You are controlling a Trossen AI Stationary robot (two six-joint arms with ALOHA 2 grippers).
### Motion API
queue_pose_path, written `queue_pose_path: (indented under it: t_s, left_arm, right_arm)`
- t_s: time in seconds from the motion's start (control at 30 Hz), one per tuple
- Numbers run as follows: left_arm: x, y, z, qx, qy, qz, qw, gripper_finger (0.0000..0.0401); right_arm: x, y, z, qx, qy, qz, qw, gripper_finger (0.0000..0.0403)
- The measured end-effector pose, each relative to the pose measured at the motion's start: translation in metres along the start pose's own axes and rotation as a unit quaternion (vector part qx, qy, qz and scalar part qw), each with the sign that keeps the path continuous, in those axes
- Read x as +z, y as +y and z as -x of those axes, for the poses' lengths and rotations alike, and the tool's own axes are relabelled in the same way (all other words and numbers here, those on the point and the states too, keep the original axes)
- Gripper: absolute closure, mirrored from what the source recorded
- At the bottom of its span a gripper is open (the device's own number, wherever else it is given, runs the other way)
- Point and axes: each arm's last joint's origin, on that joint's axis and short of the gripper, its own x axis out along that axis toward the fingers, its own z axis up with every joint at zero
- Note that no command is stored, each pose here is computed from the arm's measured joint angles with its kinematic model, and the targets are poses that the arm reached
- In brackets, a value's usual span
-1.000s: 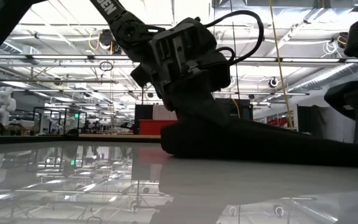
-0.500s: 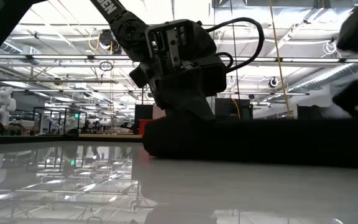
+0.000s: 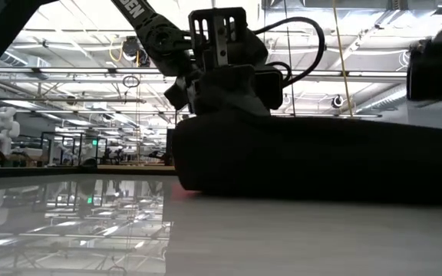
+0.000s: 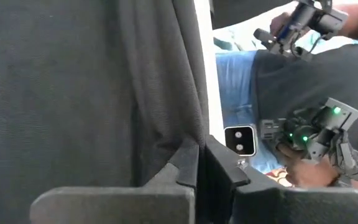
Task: Roll towel into tight, uniform cylinder
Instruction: Roll the black towel
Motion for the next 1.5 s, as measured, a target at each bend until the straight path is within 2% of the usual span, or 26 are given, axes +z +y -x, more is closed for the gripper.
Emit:
queue_pose_path:
  t_s: [0.17,0.33,0.43,0.67,0.83,0.93,1.0,1.17,1.3,1.5]
  left_arm:
    - [0.0,0.001,-0.001,0.026,-0.013,-0.006,1.0,0.0386]
    - [-0.001,0.0,-0.006,0.053,-0.019,-0.051,0.997,0.0376]
    - [-0.005,0.0,-0.008,0.058,-0.009,-0.071,0.996,0.0347]
    - [-0.003,-0.001,-0.007,0.066,-0.017,-0.116,0.991,0.0244]
    - [-0.001,-0.016,-0.004,0.086,-0.028,-0.169,0.982,0.0216]
    - [-0.003,-0.039,-0.006,0.109,-0.03,-0.237,0.965,0.0214]
    - [-0.008,-0.054,-0.011,0.133,-0.026,-0.289,0.948,0.0214]
    - [-0.025,-0.075,-0.032,0.224,0.006,-0.396,0.891,0.0214]
    - [-0.035,-0.075,-0.048,0.288,0.029,-0.429,0.856,0.0214]
    - [-0.038,-0.069,-0.055,0.385,0.024,-0.428,0.817,0.0214]
  right_arm:
    - [0.0,-0.026,0.003,0.04,-0.004,-0.084,0.996,0.0391]
    - [0.003,-0.033,0.002,0.039,0.019,-0.104,0.994,0.039]
    - [0.006,-0.035,0.001,0.034,0.036,-0.111,0.993,0.039]
    - [0.013,-0.041,0.0,0.014,0.054,-0.144,0.988,0.0389]
    - [0.016,-0.042,-0.001,0.01,0.051,-0.157,0.986,0.0389]
    - [0.018,-0.043,-0.001,0.009,0.048,-0.167,0.985,0.0389]
    - [0.018,-0.043,-0.001,0.008,0.047,-0.169,0.985,0.0389]
    - [0.018,-0.043,-0.001,0.007,0.042,-0.175,0.984,0.0389]
    - [0.018,-0.043,-0.001,0.007,0.041,-0.177,0.983,0.0389]
    - [0.018,-0.043,-0.001,0.01,0.04,-0.178,0.983,0.0389]
